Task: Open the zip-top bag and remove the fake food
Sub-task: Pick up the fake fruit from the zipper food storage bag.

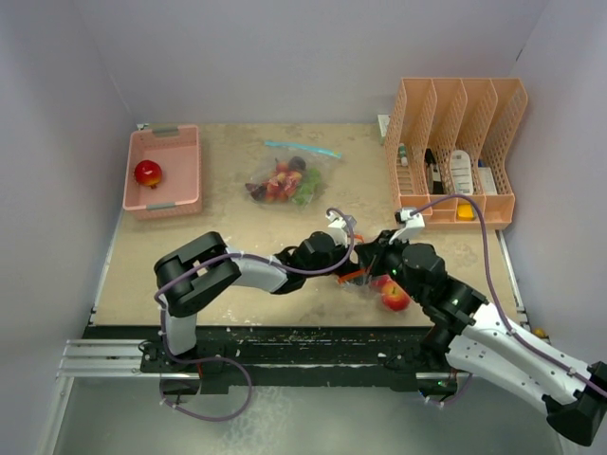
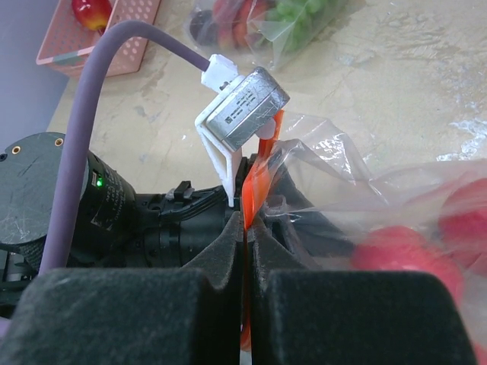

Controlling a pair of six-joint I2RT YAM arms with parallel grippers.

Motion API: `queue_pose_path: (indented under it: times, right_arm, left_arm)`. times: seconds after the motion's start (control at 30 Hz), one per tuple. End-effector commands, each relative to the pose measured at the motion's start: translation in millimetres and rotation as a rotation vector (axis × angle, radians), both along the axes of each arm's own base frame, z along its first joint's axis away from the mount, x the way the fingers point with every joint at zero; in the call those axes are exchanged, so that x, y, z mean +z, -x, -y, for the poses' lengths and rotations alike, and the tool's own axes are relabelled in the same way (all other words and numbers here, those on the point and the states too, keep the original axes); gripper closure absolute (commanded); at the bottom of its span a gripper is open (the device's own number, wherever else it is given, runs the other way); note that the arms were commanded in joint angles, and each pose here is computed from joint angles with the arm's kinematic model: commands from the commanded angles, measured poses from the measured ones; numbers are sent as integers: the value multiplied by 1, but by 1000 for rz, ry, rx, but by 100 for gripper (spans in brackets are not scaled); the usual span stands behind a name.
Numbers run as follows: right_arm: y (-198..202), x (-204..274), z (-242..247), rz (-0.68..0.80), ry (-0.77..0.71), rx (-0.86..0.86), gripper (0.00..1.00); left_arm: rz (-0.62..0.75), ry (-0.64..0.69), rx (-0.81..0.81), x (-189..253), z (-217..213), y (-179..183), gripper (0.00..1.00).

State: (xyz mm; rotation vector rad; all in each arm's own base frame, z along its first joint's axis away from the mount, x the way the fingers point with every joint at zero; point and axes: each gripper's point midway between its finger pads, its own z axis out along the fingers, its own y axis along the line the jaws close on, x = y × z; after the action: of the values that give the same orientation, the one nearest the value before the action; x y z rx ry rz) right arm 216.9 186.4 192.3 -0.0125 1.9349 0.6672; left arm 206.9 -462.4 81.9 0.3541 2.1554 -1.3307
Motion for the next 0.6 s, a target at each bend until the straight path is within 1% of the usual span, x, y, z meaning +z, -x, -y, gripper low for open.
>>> queue_pose_path:
  times: [0.0,0.1,0.23,0.43,0.5,0.57]
  right_arm:
    - [-9,2,9,8,33,-61,100]
    - [-12,9,0,28,25,-23,100]
    - [-11,0,-12,9,25,27,100]
    - [-9,-10,-20,-10,27,65,100]
    - [-8,-9,-21,-8,21,70,100]
    - [-7,-9,-18,-5,19,61,100]
  left_arm:
    - [72,117,-36,40,21,-6,0]
    - [46,135,-49,31,31,-8,1]
    - [14,99,-84,10,45,-9,1]
    - [-14,70,-67,-20,48,-13,1]
    - [-16,71,-71,-22,49,-13,9]
    - [-13,81,-72,-18,47,-11,21]
